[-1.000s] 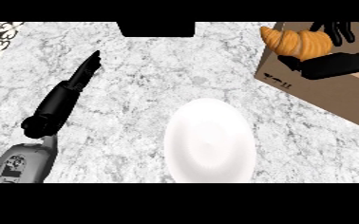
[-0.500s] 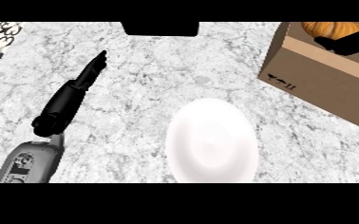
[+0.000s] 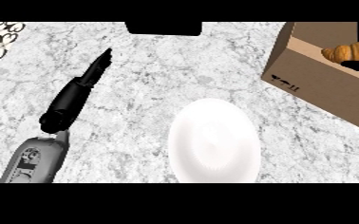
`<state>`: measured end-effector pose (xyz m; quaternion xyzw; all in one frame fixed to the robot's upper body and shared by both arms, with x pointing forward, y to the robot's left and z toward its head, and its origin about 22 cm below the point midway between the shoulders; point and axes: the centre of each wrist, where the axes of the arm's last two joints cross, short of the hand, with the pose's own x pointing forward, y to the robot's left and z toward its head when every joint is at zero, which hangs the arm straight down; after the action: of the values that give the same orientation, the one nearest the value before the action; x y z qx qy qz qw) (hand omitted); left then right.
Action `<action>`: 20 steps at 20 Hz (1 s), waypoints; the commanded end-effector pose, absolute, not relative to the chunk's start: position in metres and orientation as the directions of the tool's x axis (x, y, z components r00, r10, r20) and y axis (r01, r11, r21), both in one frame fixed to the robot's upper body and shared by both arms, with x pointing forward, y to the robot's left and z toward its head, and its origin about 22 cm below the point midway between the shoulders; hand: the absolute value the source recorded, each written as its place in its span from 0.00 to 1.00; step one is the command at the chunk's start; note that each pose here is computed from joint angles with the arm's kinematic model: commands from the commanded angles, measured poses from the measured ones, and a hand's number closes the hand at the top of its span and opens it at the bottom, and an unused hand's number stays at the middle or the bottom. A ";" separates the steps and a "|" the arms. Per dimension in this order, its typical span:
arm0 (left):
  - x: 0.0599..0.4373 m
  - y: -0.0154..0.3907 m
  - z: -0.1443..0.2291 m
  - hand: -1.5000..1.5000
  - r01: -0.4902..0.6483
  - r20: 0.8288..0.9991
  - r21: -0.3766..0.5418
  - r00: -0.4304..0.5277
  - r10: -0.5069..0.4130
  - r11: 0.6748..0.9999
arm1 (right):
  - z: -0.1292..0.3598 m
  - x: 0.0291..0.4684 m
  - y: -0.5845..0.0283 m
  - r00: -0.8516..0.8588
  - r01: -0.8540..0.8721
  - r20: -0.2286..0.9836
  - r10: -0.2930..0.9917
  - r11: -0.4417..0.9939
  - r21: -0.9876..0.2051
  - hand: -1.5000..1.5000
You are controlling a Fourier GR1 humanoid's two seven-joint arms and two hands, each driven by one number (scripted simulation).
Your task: Pick the croissant from the plate and place it in the cardboard box
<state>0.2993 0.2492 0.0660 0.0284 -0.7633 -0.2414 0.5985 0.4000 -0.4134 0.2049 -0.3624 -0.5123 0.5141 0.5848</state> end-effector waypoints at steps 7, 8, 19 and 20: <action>0.300 0.262 0.064 0.50 0.249 0.904 0.401 -0.262 -0.337 0.882 | 0.194 0.401 -0.443 -0.240 -0.363 0.391 0.889 0.292 -0.885 0.00; 0.310 0.247 0.076 0.50 0.257 0.896 0.408 -0.294 -0.332 0.876 | 0.205 0.405 -0.441 -0.258 -0.314 0.447 0.857 0.363 -0.877 0.00; 0.300 0.260 0.067 0.50 0.251 0.901 0.403 -0.276 -0.334 0.880 | 0.197 0.393 -0.475 -0.170 -0.075 0.966 0.194 0.975 -0.209 0.00; 0.302 0.247 0.068 0.50 0.234 0.900 0.397 -0.290 -0.326 0.888 | 0.193 0.391 -0.478 -0.160 -0.055 0.972 0.170 0.982 -0.181 0.00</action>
<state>0.3008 0.2546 0.0688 0.0305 -0.7630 -0.2394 0.5997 0.3978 -0.4663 0.1912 -0.0788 -0.7483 0.1752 0.6349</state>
